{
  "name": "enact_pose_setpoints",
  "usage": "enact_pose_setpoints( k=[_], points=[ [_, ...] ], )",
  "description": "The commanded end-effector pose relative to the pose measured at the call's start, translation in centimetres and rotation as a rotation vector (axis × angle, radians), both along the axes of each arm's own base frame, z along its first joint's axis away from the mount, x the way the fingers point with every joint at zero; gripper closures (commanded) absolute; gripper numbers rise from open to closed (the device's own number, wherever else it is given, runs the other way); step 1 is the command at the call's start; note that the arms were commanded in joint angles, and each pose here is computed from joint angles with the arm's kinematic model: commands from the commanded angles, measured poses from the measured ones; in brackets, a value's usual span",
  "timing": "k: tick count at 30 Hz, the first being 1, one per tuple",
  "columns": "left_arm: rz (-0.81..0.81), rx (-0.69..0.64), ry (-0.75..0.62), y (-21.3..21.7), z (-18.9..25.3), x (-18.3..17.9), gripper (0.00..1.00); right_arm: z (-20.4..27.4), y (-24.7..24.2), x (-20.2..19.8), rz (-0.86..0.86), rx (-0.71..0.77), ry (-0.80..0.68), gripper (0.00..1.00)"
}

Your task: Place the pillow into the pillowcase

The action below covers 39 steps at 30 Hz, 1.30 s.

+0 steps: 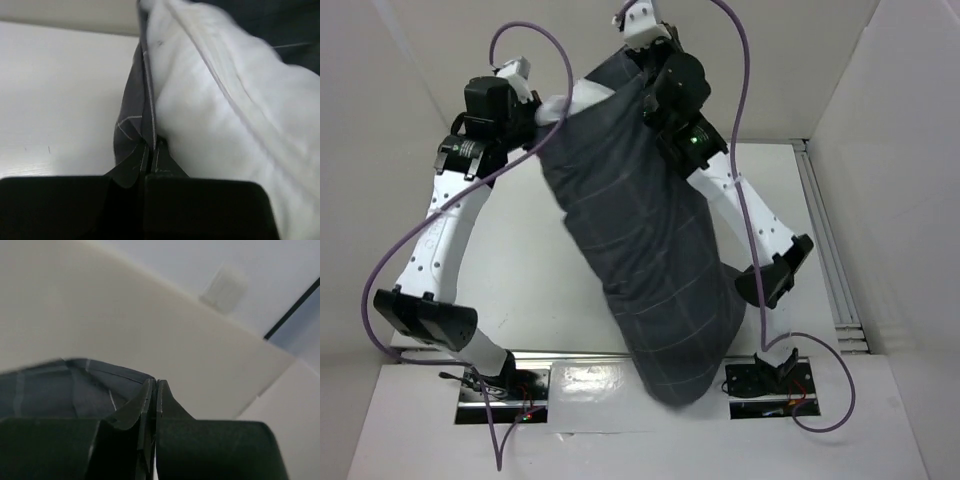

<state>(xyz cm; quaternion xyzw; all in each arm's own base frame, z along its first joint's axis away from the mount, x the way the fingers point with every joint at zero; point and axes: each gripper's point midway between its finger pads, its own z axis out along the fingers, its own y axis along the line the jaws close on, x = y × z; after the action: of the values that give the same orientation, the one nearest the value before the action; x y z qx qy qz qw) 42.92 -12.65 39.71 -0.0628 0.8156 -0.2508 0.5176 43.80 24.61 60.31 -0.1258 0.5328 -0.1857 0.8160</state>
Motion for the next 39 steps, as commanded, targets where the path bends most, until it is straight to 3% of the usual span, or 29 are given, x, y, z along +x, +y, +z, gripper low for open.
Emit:
enact_pose_setpoints(
  k=[1, 5, 10, 14, 16, 17, 20, 21, 22, 23, 24, 25, 26, 27, 30, 31, 33, 34, 35, 36, 37, 38, 39],
  points=[
    [0.042, 0.016, -0.407, 1.8, 13.8, -7.3, 1.00, 7.1, -6.4, -4.8, 0.043, 0.260, -0.209, 1.00],
    [0.069, 0.062, -0.244, 1.7, 9.2, -3.4, 1.00, 3.7, 2.7, -7.4, 0.555, 0.153, 0.004, 1.00],
    [0.035, 0.080, -0.065, -0.2, 0.6, -0.5, 1.00, 0.9, 4.9, -6.2, 0.582, 0.171, 0.086, 1.00],
    [0.100, 0.062, 0.113, -0.5, -7.8, -2.4, 1.00, 1.0, 5.9, -3.4, 0.509, 0.178, 0.064, 1.00],
    [0.173, 0.012, 0.109, 0.3, -9.6, -2.9, 1.00, -0.7, 8.2, -2.4, 0.562, 0.169, 0.096, 1.00],
    [0.186, 0.008, 0.179, 0.5, -13.4, -4.2, 1.00, -3.7, 10.9, -2.2, 0.653, 0.129, 0.173, 1.00],
    [0.300, 0.057, 0.264, 4.1, -15.4, -6.2, 1.00, -9.8, 15.4, -3.0, 0.788, 0.068, 0.336, 1.00],
    [0.403, 0.087, 0.270, 6.3, -15.1, -6.3, 1.00, -12.7, 17.2, -3.7, 0.878, 0.067, 0.422, 1.00],
    [0.484, 0.100, 0.308, 8.5, -15.6, -6.4, 0.87, -14.3, 18.3, -4.5, 0.924, 0.054, 0.470, 0.95],
    [0.543, 0.119, 0.341, 10.1, -15.2, -7.3, 0.50, -16.3, 19.2, -4.8, 0.958, 0.057, 0.533, 0.74],
    [0.572, 0.131, 0.365, 11.1, -15.4, -7.4, 0.19, -17.1, 19.2, -4.8, 0.958, 0.067, 0.561, 0.74],
    [0.609, 0.129, 0.378, 12.0, -15.2, -7.8, 0.00, -17.9, 19.1, -5.0, 0.952, 0.066, 0.600, 0.33],
    [0.658, 0.127, 0.393, 13.4, -15.0, -8.2, 0.00, -19.6, 19.1, -4.6, 0.924, 0.055, 0.639, 0.13],
    [0.692, 0.145, 0.409, 14.4, -15.0, -8.7, 0.00, -20.9, 18.4, -4.2, 0.867, 0.083, 0.681, 0.02],
    [0.733, 0.122, 0.374, 15.8, -13.8, -9.7, 0.00, -20.7, 15.4, -4.5, 0.775, 0.156, 0.709, 0.00],
    [0.746, 0.118, 0.370, 16.2, -13.8, -10.2, 0.00, -23.0, 14.0, -4.2, 0.712, 0.164, 0.759, 0.00],
    [0.721, 0.108, 0.342, 15.8, -13.2, -10.7, 0.01, -21.1, 10.6, -5.6, 0.687, 0.236, 0.738, 0.00],
    [0.659, 0.088, 0.321, 14.9, -12.9, -11.2, 0.03, -21.7, 9.5, -6.3, 0.673, 0.305, 0.773, 0.00],
    [0.617, 0.071, 0.303, 14.2, -12.7, -11.3, 0.09, -25.8, 7.8, -6.6, 0.619, 0.325, 0.861, 0.00],
    [0.574, 0.042, 0.254, 13.4, -12.0, -10.9, 0.12, -24.7, 6.0, -8.5, 0.628, 0.376, 0.852, 0.00],
    [0.519, 0.039, 0.265, 12.4, -13.5, -11.2, 0.16, -26.2, 5.4, -10.0, 0.632, 0.417, 0.905, 0.00],
    [0.420, -0.003, 0.222, 10.4, -12.9, -11.6, 0.18, -30.6, 4.5, -11.5, 0.597, 0.405, 1.005, 0.00],
    [0.356, -0.027, 0.175, 8.8, -12.5, -11.2, 0.24, -30.9, 3.1, -13.6, 0.598, 0.421, 1.039, 0.00]
  ],
)
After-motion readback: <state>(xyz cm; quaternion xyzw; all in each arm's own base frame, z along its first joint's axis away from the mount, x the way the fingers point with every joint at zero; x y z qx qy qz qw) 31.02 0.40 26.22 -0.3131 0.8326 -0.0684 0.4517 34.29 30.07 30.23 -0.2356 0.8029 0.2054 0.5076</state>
